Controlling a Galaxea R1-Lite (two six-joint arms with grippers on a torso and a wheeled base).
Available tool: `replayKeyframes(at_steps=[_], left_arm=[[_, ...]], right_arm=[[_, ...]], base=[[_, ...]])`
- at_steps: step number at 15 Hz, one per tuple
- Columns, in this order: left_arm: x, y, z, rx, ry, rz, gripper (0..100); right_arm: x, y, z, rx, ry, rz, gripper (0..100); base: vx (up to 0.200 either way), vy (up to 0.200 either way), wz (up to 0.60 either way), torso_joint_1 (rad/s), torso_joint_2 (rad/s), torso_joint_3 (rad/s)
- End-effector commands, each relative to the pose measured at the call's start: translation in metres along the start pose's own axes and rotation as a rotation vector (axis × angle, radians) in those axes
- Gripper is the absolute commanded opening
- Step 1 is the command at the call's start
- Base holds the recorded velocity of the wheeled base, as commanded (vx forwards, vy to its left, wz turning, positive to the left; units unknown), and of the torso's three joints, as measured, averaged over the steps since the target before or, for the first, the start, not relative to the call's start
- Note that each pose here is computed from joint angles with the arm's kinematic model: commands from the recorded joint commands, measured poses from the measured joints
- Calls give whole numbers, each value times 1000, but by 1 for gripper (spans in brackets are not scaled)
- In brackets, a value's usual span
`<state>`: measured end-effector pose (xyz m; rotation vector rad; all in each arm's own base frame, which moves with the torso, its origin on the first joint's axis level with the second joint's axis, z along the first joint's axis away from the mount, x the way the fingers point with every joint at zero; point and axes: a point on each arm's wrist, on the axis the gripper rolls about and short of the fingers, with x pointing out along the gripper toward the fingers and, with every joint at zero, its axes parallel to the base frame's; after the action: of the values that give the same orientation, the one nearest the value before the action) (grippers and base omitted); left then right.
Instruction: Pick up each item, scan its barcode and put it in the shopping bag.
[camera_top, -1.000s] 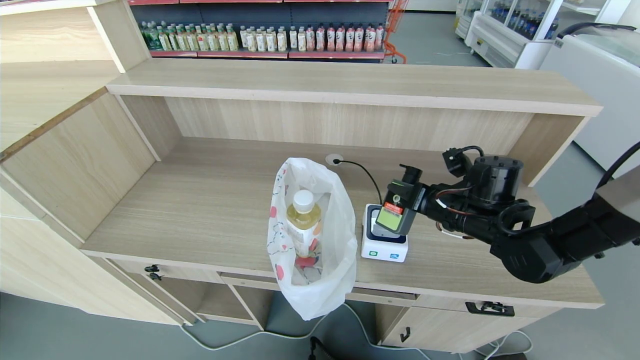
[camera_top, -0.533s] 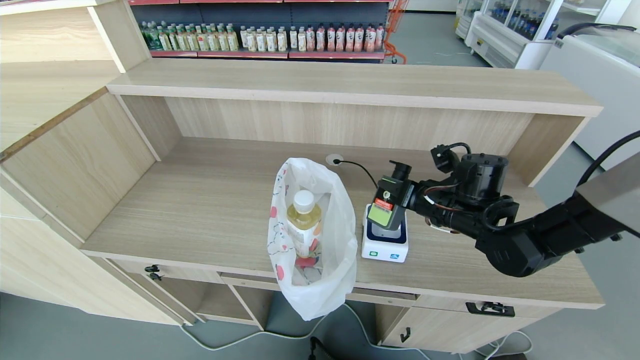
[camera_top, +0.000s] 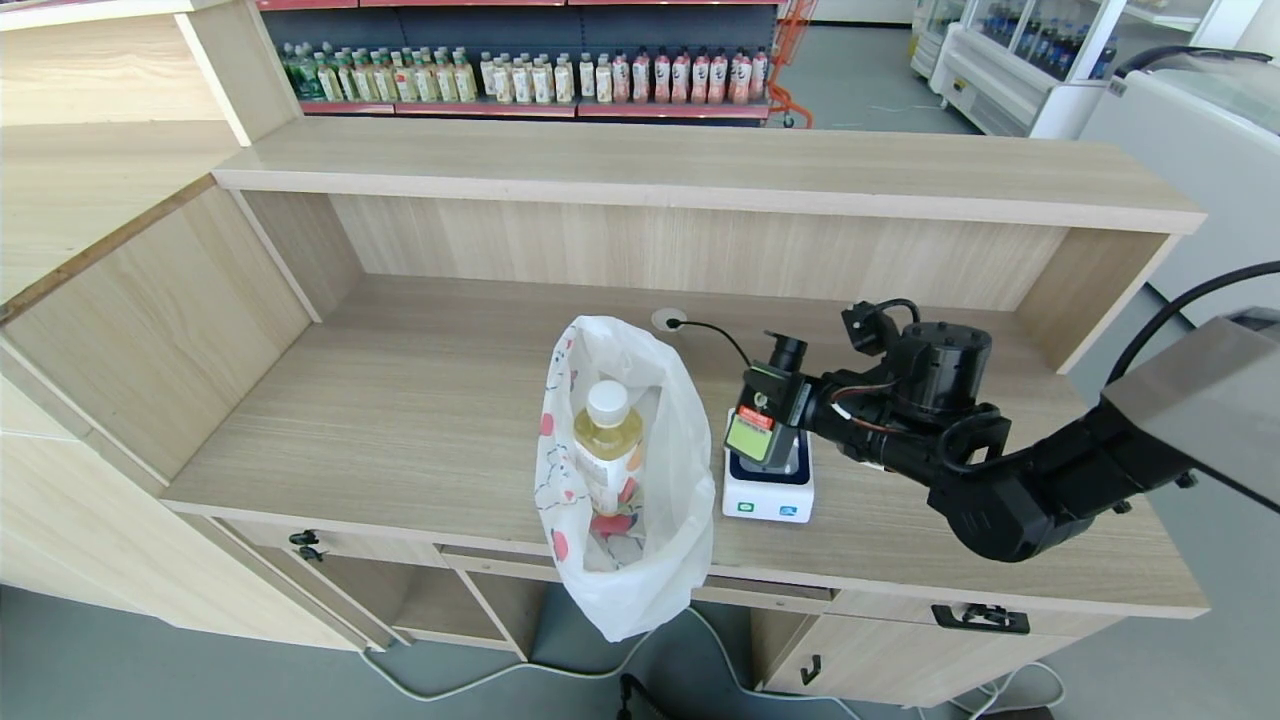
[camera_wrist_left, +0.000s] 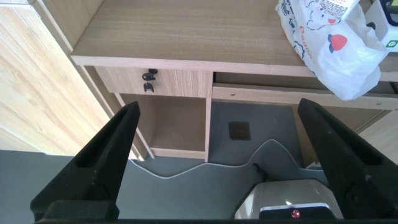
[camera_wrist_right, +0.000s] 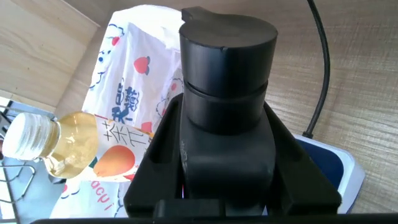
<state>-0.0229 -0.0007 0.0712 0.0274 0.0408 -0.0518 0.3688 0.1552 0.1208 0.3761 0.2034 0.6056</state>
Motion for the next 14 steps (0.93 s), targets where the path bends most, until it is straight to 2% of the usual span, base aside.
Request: replayKeyframes(at_steps=[1,5,8,11,12,14], left_arm=[[0,0,0,-1,1,1,100],[0,0,0,-1,1,-1,100],[0,0,0,1,1,1,100],[0,0,0,-1,1,-1,100],[0,0,0,1,1,1,100],[0,0,0,-1,1,1,100]], right_arm=[[2,-1,-5,2,15,-1,0],[3,1,-1,-1,1,5,0],[-19,16,29,-23,-65,24,0],[-67,35,65,-161,-123,11,0],[-91,44,86,-235,-152,-10,0],[-122,49,105,-361,-157,-68,0]], base=[[0,0,0,0,0,0],[0,0,0,0,0,0],[0,0,0,0,0,0],[0,0,0,0,0,0],[0,0,0,0,0,0],[0,0,0,0,0,0]])
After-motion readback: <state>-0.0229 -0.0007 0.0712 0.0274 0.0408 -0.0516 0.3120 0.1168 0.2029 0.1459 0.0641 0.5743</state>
